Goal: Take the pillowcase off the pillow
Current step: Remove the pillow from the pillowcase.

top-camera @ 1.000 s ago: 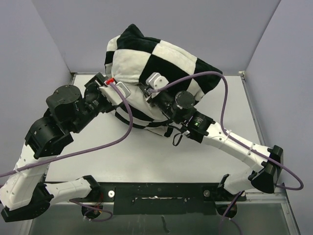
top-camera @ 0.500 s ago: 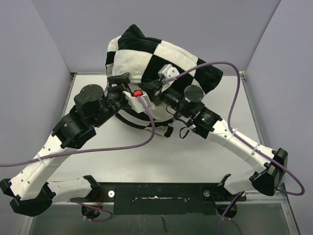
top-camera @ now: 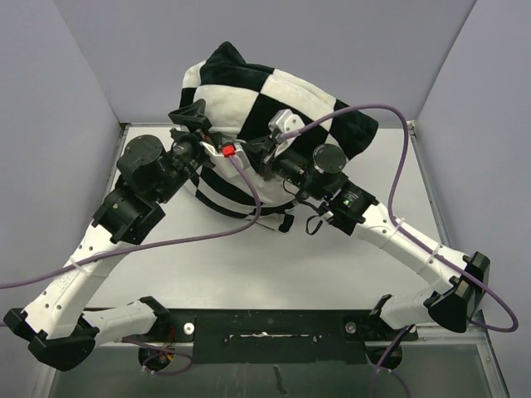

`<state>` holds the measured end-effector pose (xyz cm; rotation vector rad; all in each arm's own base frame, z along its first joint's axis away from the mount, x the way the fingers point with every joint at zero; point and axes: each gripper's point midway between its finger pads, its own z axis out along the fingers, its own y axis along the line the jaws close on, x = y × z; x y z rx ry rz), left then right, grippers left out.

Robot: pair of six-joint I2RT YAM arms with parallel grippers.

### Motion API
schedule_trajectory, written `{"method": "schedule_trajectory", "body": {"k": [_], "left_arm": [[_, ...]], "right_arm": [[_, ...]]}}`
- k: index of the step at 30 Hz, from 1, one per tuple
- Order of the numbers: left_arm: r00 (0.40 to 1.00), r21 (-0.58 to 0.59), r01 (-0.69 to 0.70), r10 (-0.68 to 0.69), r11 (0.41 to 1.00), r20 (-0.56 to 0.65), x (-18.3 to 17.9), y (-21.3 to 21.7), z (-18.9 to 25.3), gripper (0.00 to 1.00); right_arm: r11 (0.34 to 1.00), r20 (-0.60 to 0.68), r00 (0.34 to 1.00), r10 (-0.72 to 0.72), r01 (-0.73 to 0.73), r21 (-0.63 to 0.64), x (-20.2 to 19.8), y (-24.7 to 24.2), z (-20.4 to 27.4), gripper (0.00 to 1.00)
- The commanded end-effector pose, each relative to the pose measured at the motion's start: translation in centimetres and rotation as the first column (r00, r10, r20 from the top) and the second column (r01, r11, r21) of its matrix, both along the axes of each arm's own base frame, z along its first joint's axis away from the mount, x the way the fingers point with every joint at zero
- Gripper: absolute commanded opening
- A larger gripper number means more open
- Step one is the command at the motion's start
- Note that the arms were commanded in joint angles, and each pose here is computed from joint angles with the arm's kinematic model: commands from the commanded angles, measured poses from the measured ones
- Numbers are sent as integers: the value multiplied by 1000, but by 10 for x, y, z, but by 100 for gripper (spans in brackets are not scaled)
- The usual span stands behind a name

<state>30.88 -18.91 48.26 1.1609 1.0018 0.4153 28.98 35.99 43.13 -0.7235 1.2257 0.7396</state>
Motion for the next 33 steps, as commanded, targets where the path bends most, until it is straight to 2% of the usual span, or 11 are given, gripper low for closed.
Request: {"method": "schedule_trajectory", "body": {"k": [1,6,14,17,26,33], "left_arm": [[964,-109,-130,152,985,219,19,43,62,62],[901,-260,-130,224,957,373,16,59,109,62],[844,-447,5,236,895,482,-9,63,153,62],[850,-505,50,229,862,475,-17,60,166,61],[858,-486,181,104,855,503,-44,9,172,61],[834,-525,122,200,842,515,-32,19,181,61]], "right_arm": [[998,-54,998,-31,28,-63,2,-10,-21,0],[995,-69,997,-43,37,-90,3,-8,-29,0],[990,-77,997,-32,21,-138,-2,11,-47,0],[989,-91,996,-13,0,-150,-5,20,-57,0],[979,-106,991,76,-94,-180,-30,57,-79,0],[987,-120,989,88,-103,-123,-46,42,-86,0]]}}
